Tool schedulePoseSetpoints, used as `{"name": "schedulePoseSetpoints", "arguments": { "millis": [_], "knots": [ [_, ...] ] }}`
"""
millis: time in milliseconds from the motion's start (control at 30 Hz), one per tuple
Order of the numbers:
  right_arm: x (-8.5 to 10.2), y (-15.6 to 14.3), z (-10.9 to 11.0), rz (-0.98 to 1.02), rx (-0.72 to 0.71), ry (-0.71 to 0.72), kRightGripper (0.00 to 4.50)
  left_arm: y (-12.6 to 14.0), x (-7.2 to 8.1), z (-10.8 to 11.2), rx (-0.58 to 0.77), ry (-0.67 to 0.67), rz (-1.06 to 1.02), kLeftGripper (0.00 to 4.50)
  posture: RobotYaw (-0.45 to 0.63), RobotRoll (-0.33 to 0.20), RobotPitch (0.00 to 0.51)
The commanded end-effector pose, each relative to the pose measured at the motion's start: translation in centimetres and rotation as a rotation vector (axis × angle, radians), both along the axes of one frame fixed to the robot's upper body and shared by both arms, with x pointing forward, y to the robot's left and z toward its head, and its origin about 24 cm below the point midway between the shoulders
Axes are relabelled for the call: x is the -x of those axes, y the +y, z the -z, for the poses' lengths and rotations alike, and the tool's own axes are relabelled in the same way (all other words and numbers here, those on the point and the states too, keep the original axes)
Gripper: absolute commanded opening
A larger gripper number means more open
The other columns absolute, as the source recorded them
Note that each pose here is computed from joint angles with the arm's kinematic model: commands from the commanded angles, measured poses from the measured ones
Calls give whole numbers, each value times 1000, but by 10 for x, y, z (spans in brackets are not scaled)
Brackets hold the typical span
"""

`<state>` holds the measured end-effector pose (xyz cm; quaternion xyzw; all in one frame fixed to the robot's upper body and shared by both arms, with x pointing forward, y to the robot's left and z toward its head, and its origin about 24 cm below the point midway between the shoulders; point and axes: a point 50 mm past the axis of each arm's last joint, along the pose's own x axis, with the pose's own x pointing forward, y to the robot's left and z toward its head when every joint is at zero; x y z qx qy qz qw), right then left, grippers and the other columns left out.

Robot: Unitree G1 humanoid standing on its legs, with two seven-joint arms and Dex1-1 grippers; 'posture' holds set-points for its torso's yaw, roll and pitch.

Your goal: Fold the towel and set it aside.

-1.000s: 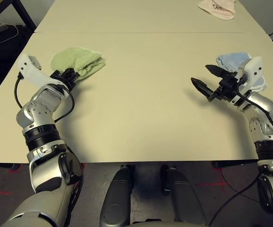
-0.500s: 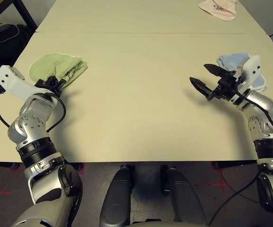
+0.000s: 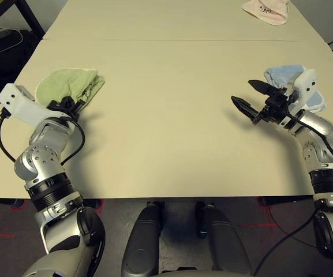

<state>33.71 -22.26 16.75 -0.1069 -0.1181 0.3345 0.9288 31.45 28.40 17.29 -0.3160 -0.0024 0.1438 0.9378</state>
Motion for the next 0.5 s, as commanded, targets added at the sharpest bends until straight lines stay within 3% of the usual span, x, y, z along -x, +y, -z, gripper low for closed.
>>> {"name": "schedulePoseSetpoints", "arguments": {
  "millis": [33, 233, 267, 500],
  "knots": [
    [-1, -2, -1, 1, 15, -2, 4500, -4, 3, 5, 9, 26, 13, 2021, 113, 0, 196],
    [-1, -1, 0, -1, 14, -5, 4500, -6, 7, 3, 25, 79, 69, 4289, 116, 0, 189],
    [-1, -1, 0, -1, 14, -5, 4500, -6, 8, 2, 18, 82, 83, 4489, 116, 0, 189],
    [-2, 0, 0, -2, 10, -8, 4500, -6, 19, -3, 6, 112, 180, 4489, 120, 0, 185]
  ]
}}
